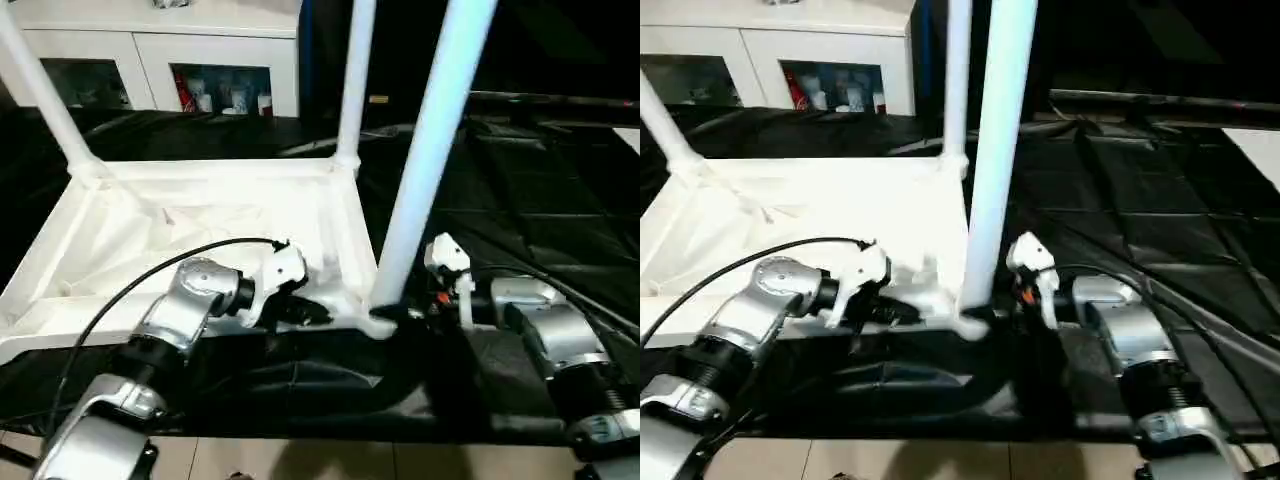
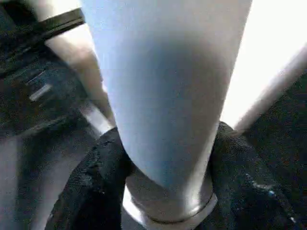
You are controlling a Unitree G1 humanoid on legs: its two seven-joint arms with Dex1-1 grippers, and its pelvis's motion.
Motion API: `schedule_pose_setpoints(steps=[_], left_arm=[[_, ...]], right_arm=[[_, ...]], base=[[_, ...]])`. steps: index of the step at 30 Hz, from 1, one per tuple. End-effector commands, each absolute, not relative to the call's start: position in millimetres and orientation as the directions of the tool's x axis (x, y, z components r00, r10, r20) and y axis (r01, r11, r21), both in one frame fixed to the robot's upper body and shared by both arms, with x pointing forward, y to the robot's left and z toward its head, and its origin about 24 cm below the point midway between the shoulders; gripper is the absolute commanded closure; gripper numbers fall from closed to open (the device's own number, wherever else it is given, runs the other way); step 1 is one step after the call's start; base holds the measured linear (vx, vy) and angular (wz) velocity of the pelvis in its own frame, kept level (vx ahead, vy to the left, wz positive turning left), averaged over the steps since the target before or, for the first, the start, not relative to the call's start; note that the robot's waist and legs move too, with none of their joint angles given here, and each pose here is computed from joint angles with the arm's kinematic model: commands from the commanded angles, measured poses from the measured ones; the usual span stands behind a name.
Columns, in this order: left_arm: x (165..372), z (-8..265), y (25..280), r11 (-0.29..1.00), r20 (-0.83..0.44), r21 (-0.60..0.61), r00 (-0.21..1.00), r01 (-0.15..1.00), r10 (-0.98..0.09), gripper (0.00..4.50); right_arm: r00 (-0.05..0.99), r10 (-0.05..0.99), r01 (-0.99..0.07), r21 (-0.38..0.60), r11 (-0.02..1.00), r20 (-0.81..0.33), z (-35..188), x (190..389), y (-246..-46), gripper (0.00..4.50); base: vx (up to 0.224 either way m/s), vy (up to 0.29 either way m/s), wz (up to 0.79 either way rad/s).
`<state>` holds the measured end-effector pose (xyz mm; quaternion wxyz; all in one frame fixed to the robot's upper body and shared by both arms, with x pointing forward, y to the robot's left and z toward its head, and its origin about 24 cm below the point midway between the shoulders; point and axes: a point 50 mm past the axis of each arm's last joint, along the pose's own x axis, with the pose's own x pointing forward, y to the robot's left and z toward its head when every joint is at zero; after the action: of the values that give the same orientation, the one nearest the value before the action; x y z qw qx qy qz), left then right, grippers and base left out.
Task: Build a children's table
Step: Rotate leg to tighten
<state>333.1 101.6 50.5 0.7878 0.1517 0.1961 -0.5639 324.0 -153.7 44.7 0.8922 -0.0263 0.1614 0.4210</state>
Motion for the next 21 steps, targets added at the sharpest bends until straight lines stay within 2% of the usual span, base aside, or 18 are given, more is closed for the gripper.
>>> schedule_pose_setpoints(steps=[1,2,7,8,12,13,14,16,18,19,20,21], left_arm=[[346,60,80,0.436,-0.42,0.047,0.414,0.899,-0.808,4.5],[350,59,68,0.494,-0.408,0.038,0.465,0.869,-0.786,4.5],[349,59,40,0.529,-0.38,0.011,0.493,0.849,-0.783,4.5],[346,58,28,0.5,-0.376,0.02,0.47,0.866,-0.798,4.5],[344,58,21,0.457,-0.373,0.043,0.439,0.888,-0.818,4.5],[344,58,22,0.444,-0.372,0.055,0.431,0.894,-0.822,4.5],[344,58,24,0.426,-0.375,0.067,0.418,0.902,-0.827,4.5],[342,57,28,0.374,-0.377,0.098,0.382,0.922,-0.844,4.5],[342,57,30,0.367,-0.377,0.108,0.38,0.924,-0.845,4.5],[342,57,32,0.366,-0.373,0.12,0.384,0.923,-0.845,4.5],[342,58,33,0.36,-0.368,0.137,0.385,0.923,-0.846,4.5],[342,59,37,0.348,-0.36,0.161,0.383,0.924,-0.851,4.5]], right_arm=[[0.659,0.63,-0.634,0.148,0.759,-0.41,13,318.1,-144.2,2.42],[0.71,0.57,-0.559,0.162,0.813,-0.413,7,319.7,-133.1,2.42],[0.775,0.481,-0.441,0.196,0.876,-0.41,2,324.5,-106.3,2.46],[0.782,0.477,-0.431,0.204,0.879,-0.402,3,326.2,-89.2,2.46],[0.787,0.49,-0.463,0.167,0.871,-0.374,8,328.0,-76.6,2.46],[0.792,0.494,-0.468,0.163,0.868,-0.359,10,328.5,-76.4,1.9],[0.798,0.498,-0.468,0.172,0.867,-0.34,12,329.5,-78.3,1.76],[0.818,0.491,-0.473,0.134,0.871,-0.299,19,332.2,-85.3,1.71],[0.824,0.497,-0.486,0.111,0.867,-0.271,24,333.1,-90.5,1.41],[0.824,0.505,-0.495,0.109,0.862,-0.256,27,333.0,-95.0,1.41],[0.822,0.513,-0.503,0.108,0.858,-0.246,30,332.7,-101.1,1.41],[0.803,0.551,-0.542,0.109,0.834,-0.226,38,328.6,-119.4,1.41]], base=[[0.0,0.0,0.0],[0.0,0.0,0.0],[0.0,0.0,0.0],[0.0,0.0,0.0],[0.0,0.0,0.0],[0.0,0.0,0.0],[0.0,0.0,0.0],[0.0,0.0,0.0],[0.0,0.0,0.0],[0.0,0.0,0.0],[0.0,0.0,0.0],[0.0,0.0,0.0]])
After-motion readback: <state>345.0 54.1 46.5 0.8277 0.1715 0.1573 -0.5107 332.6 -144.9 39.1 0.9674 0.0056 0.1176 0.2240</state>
